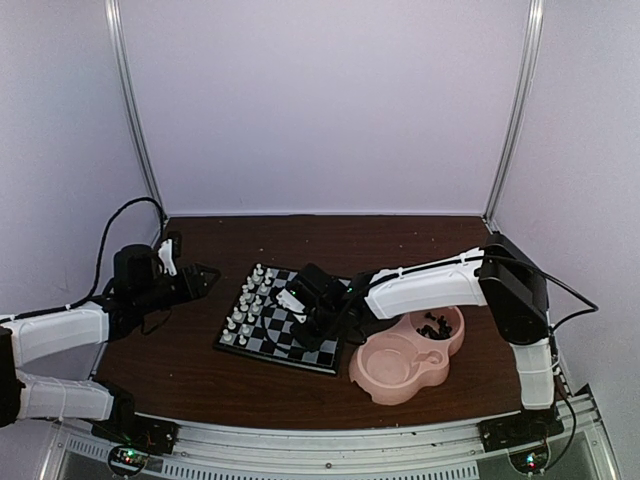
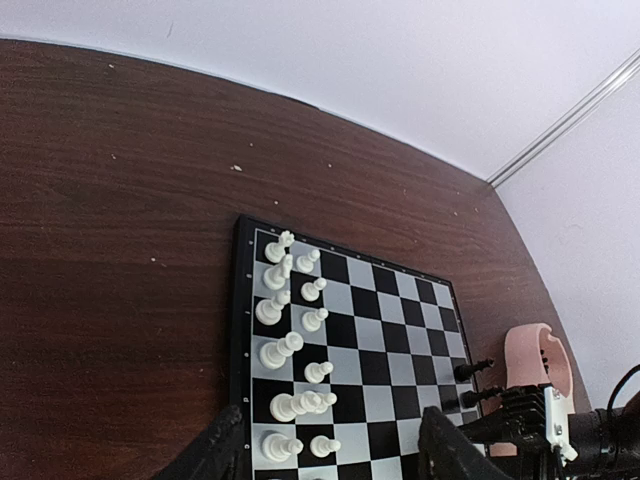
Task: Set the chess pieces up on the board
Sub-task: Place the rook on the chessboard.
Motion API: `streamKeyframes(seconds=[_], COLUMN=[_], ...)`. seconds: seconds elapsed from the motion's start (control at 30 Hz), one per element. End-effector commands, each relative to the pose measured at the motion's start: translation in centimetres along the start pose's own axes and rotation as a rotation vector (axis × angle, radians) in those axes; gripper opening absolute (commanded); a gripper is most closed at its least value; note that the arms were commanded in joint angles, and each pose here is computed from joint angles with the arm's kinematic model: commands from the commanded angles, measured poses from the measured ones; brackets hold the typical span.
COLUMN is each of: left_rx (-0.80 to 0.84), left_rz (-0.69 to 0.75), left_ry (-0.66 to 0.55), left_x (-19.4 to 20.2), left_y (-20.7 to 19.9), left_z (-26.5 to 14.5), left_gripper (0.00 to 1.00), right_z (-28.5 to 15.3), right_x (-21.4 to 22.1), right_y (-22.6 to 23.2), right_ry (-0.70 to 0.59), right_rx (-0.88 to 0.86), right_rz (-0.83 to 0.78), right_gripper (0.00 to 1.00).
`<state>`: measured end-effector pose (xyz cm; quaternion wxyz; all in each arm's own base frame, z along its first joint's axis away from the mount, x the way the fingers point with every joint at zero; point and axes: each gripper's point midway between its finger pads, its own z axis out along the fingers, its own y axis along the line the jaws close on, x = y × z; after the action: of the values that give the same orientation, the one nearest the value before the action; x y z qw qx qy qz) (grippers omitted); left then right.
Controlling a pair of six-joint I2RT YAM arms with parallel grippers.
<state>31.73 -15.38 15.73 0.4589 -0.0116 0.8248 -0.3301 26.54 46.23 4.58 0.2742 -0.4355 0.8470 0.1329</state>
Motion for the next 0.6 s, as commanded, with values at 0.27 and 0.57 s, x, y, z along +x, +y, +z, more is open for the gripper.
streamKeyframes(seconds=[0.27, 0.57], left_rx=[0.049, 0.104], left_rz=[0.078, 0.134], left_ry=[-0.023, 0.026], left_x=[-1.2, -0.6], left_y=[-2.3, -3.8], left_z=[0.2, 1.1], left_gripper=[0.6, 0.6], right_z=[-1.9, -3.8], right_x=[-1.5, -1.8], right_y=[0.4, 0.6], right_ry=[-0.066, -0.138], right_rx=[-0.015, -0.044], right_rz=[0.019, 0.056], right_gripper=[0.18, 0.16])
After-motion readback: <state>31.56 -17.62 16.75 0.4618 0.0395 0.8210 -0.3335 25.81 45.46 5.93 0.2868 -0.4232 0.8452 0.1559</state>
